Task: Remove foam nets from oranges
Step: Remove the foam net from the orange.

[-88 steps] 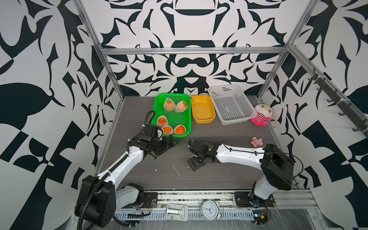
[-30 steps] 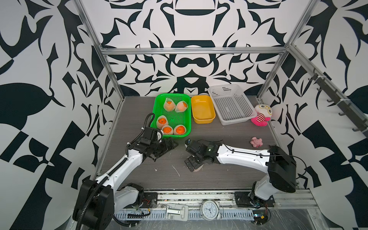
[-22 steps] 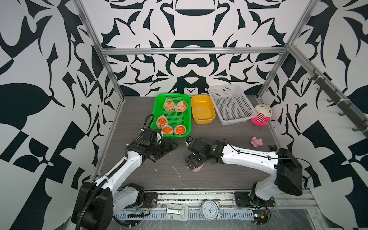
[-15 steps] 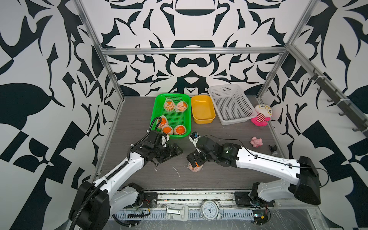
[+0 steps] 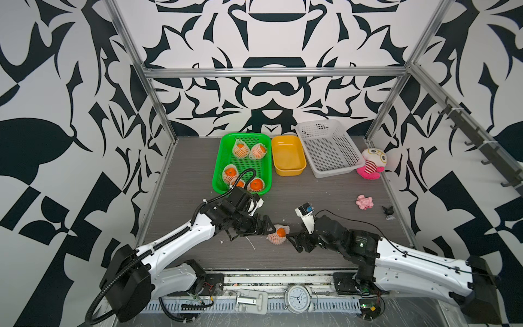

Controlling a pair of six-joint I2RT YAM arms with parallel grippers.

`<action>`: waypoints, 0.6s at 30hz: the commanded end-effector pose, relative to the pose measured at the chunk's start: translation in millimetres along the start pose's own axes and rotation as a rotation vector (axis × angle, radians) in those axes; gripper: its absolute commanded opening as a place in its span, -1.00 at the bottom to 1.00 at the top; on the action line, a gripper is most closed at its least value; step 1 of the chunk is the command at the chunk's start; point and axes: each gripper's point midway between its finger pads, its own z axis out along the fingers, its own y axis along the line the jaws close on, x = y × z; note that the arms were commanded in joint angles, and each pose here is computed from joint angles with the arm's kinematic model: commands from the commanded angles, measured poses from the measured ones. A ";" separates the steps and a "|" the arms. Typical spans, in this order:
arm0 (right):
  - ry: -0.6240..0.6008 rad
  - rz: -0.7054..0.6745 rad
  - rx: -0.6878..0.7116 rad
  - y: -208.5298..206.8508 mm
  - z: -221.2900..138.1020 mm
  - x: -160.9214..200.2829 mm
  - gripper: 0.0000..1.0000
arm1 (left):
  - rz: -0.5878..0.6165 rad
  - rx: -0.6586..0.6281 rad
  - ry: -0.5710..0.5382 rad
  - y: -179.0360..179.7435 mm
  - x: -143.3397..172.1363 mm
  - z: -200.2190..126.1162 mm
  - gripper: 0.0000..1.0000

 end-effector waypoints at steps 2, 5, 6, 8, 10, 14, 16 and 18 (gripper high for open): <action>-0.095 0.128 -0.086 7.6 2.0 -4.7 0.68 | 0.067 -0.009 0.044 -6.8 3.6 8.7 0.74; -0.108 0.178 -0.088 1.9 5.6 3.0 0.63 | 0.103 -0.001 0.063 -17.4 3.8 16.6 0.72; -0.116 0.166 -0.103 3.3 6.4 3.8 0.64 | 0.115 0.000 0.061 -21.2 3.4 16.6 0.62; -0.130 0.160 -0.123 4.7 8.8 5.2 0.65 | 0.101 -0.028 0.087 -15.9 3.9 26.3 0.60; -0.131 0.150 -0.119 2.9 12.1 8.0 0.65 | 0.094 -0.050 0.092 -12.4 2.9 30.0 0.57; -0.122 0.148 -0.120 1.0 19.4 14.8 0.63 | 0.083 -0.119 0.082 -3.6 -3.8 34.0 0.57; -0.100 0.174 -0.110 -1.6 24.9 21.0 0.59 | 0.089 -0.154 0.079 -0.5 -5.2 36.7 0.57; -0.066 0.156 -0.115 0.6 29.1 26.8 0.57 | 0.101 -0.181 0.082 1.3 -5.2 39.3 0.56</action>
